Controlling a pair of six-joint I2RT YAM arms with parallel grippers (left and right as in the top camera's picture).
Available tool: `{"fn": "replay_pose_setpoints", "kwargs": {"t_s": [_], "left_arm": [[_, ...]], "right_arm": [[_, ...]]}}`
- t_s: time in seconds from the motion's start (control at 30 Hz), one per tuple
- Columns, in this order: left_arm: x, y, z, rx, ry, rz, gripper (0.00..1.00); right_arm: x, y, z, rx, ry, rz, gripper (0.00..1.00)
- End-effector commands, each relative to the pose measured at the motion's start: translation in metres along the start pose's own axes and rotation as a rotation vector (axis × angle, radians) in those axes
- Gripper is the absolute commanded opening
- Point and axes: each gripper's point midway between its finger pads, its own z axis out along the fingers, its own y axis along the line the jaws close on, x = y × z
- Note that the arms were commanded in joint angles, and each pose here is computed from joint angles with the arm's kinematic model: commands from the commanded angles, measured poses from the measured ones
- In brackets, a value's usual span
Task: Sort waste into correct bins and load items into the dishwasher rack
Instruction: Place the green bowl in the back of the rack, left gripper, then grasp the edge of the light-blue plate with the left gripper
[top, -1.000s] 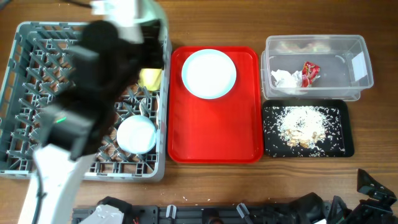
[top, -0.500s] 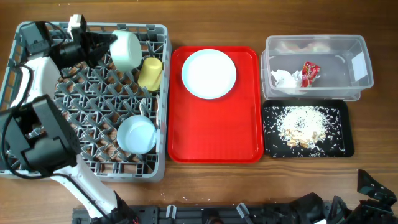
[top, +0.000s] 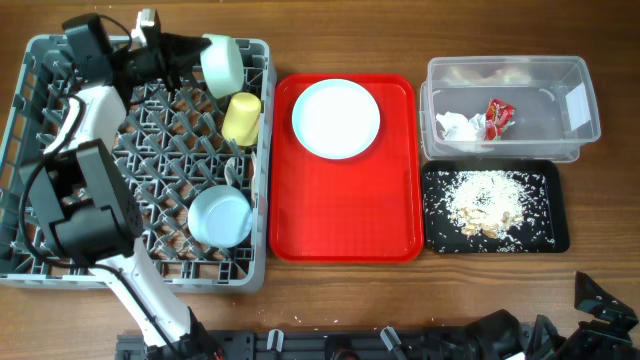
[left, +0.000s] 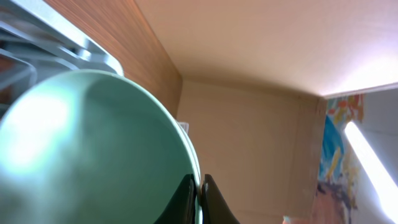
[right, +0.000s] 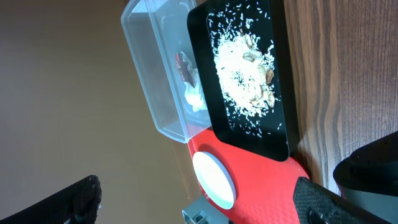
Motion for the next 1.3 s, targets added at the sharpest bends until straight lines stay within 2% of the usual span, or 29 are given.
{"fn": "replay_pose_setpoints", "kwargs": {"t_s": [0.0,0.03,0.07,0.1,0.17,0.2,0.23,0.33,0.4,0.5,0.57,0.6,0.63,0.73,0.87,0.97,1.07,1.13,1.23,1.27], "left_arm": [[-0.025,0.012,-0.032,-0.005,-0.088,0.001,0.04],[-0.028,0.016,-0.041,-0.014,-0.107,0.035,0.08],[-0.032,0.019,-0.051,-0.019,-0.129,0.056,0.24],[-0.034,0.019,-0.055,-0.02,-0.139,0.056,0.25],[-0.047,0.02,-0.077,-0.024,-0.201,0.071,0.35],[-0.051,0.02,-0.088,-0.023,-0.223,0.073,0.49],[-0.054,0.021,-0.096,-0.021,-0.24,0.071,0.53],[-0.05,0.0,-0.11,-0.006,-0.255,0.111,0.53],[-0.031,-0.043,-0.102,0.004,-0.237,0.199,0.51],[0.03,-0.12,-0.043,-0.024,-0.181,0.443,0.51],[0.071,-0.127,0.012,-0.168,-0.193,0.543,0.58],[0.094,-0.109,0.05,-0.336,-0.213,0.609,0.61],[0.114,-0.088,0.079,-0.48,-0.219,0.659,0.61],[0.164,-0.034,0.141,-0.791,-0.217,0.823,0.61],[0.224,0.05,0.203,-1.041,-0.139,1.01,0.57],[0.234,0.102,0.217,-1.116,-0.054,1.012,0.54],[0.23,0.145,0.221,-1.179,-0.004,0.993,0.39],[0.227,0.177,0.225,-1.215,0.023,0.983,0.33],[0.226,0.197,0.225,-1.239,0.039,0.975,0.26],[0.226,0.199,0.225,-1.244,0.042,0.974,0.16]], "right_arm": [[-0.002,0.001,-0.001,-0.013,-0.007,0.013,1.0],[-0.002,0.001,-0.001,-0.013,-0.007,0.013,1.0],[-0.002,0.001,-0.001,-0.013,-0.007,0.013,1.0],[-0.002,0.001,-0.001,-0.013,-0.007,0.013,1.0],[-0.002,0.001,-0.001,-0.013,-0.007,0.013,1.0],[-0.002,0.001,-0.001,-0.013,-0.007,0.013,1.0],[-0.002,0.001,-0.001,-0.013,-0.007,0.013,1.0],[-0.002,0.001,-0.001,-0.013,-0.007,0.013,0.99],[-0.002,0.001,-0.001,-0.013,-0.007,0.013,1.0],[-0.002,0.001,-0.001,-0.013,-0.007,0.013,1.0],[-0.002,0.001,-0.001,-0.013,-0.007,0.013,1.0],[-0.002,0.001,-0.001,-0.013,-0.007,0.013,1.0],[-0.002,0.001,-0.001,-0.013,-0.007,0.013,0.99],[-0.002,0.001,-0.001,-0.013,-0.007,0.013,1.0],[-0.002,0.001,-0.001,-0.013,-0.007,0.013,1.0],[-0.002,0.001,-0.001,-0.013,-0.007,0.013,1.0],[-0.002,0.001,-0.001,-0.013,-0.007,0.013,1.0],[-0.002,0.001,-0.001,-0.013,-0.007,0.013,1.0],[-0.002,0.001,-0.001,-0.013,-0.007,0.013,1.0],[-0.002,0.001,-0.001,-0.013,-0.007,0.013,1.0]]}}
